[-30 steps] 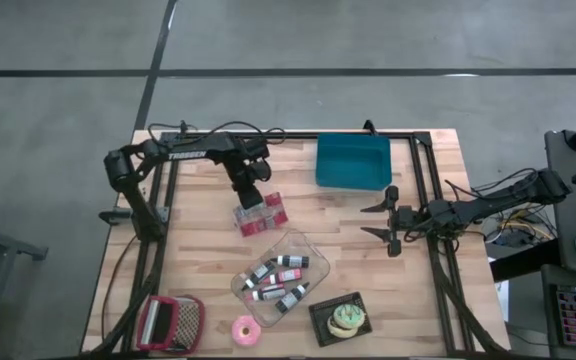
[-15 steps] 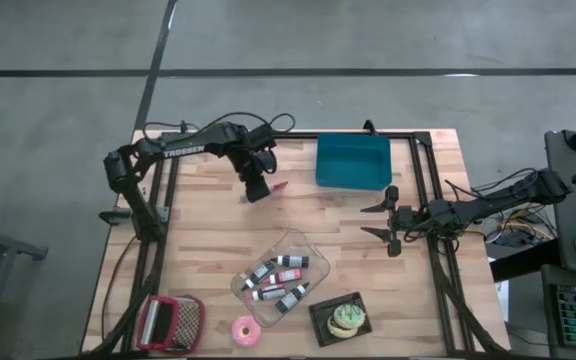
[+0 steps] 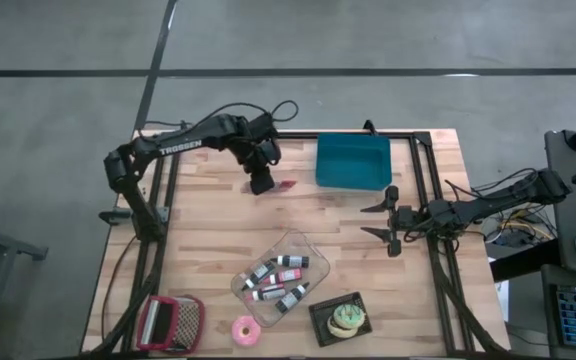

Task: Pick & Place Food Item
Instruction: Put the popcorn bag into the blue bin

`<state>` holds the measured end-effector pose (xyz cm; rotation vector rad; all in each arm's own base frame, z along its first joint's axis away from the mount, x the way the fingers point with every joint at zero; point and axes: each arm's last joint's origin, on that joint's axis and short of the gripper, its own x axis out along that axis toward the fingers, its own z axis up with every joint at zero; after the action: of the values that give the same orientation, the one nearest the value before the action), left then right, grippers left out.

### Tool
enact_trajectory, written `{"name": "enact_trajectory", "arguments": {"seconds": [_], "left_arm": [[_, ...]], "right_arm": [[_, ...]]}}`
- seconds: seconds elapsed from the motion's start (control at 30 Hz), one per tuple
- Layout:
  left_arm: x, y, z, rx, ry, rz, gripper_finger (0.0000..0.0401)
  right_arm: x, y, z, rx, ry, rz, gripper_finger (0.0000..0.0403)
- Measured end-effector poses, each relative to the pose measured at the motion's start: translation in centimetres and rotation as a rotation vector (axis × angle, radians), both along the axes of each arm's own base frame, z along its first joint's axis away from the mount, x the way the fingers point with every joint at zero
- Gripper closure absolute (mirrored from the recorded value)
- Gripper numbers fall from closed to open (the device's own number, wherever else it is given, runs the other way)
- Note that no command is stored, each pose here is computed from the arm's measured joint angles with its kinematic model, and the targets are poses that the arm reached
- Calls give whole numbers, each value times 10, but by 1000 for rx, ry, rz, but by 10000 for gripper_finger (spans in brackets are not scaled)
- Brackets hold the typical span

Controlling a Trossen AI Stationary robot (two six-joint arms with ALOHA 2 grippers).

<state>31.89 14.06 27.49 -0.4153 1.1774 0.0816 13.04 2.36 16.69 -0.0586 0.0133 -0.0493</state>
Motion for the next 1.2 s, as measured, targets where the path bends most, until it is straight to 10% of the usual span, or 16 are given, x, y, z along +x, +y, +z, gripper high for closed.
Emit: {"name": "enact_trajectory", "arguments": {"seconds": [0.4,0.9,1.2], "left_arm": [[30,15,30,73,-60,-24,401],[8,22,-20,-4,207,12,395],[5,14,-10,137,-229,-34,328]], "right_arm": [[0,0,0,15,2,0,177],[3,-2,-6,88,42,-47,177],[7,-2,-1,109,56,-21,177]]}}
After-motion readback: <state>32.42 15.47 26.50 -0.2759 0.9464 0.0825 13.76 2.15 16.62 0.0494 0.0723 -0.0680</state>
